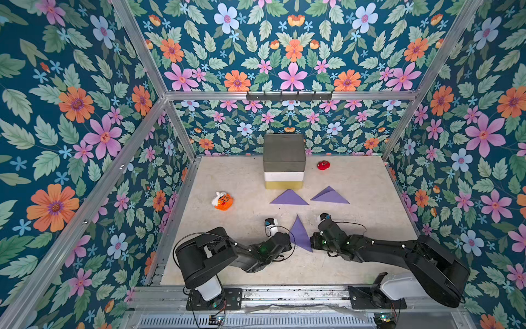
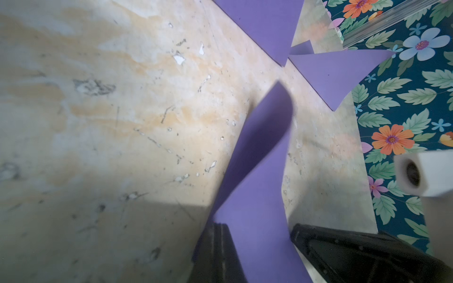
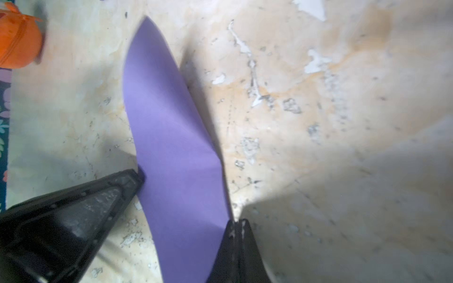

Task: Fold the square paper diagonally
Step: Fold the paper at the center of the board.

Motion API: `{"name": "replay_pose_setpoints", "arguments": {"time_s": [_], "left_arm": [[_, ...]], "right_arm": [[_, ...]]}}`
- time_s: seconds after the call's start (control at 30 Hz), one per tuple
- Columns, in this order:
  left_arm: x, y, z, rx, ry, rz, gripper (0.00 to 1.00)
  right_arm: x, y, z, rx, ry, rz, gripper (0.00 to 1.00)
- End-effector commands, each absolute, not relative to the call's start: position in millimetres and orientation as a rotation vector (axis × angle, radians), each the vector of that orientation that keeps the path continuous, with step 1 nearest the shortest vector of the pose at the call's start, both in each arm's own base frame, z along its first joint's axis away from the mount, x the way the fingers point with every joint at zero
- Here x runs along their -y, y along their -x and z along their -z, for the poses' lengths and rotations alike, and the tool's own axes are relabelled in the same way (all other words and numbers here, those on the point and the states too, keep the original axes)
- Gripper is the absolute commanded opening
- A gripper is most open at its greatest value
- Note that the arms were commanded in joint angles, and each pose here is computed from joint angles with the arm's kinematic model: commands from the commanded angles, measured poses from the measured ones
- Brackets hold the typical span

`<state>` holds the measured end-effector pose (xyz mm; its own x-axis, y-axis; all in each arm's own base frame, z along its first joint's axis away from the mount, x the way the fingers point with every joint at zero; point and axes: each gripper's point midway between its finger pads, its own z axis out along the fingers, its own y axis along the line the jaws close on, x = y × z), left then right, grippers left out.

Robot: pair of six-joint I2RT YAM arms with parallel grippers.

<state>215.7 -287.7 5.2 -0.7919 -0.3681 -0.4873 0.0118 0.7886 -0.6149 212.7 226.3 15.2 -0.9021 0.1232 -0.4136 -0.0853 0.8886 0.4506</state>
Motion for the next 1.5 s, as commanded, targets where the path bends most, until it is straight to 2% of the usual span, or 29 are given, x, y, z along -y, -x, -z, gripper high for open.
{"name": "replay_pose_setpoints", "arguments": {"time_s": [0.0,0.27,0.4,0.57,1.0,1.47], "left_arm": [[215.0,-164.8,67.5,-2.713,0.175,0.362,0.00],[215.4,-165.3,66.2,-2.709,0.171,0.365,0.00],[216.3,-165.5,65.2,-2.706,0.172,0.369,0.00],[216.9,-165.3,64.9,-2.706,0.173,0.369,0.00],[217.3,-165.8,64.9,-2.706,0.168,0.358,0.00],[213.7,-164.9,65.6,-2.704,0.172,0.350,0.00]], "right_arm": [[-193.7,-200.9,-0.9,-2.696,-0.056,-0.469,0.00],[-234.5,-216.4,-65.5,-2.554,-0.038,-0.749,0.00],[-260.6,-214.6,-81.6,-2.528,0.022,-0.820,0.00],[-266.4,-208.2,-63.4,-2.597,0.053,-0.774,0.00],[-231.7,-186.3,-11.3,-2.752,0.040,-0.566,0.00],[-189.0,-176.7,0.8,-2.815,-0.034,-0.299,0.00]]}}
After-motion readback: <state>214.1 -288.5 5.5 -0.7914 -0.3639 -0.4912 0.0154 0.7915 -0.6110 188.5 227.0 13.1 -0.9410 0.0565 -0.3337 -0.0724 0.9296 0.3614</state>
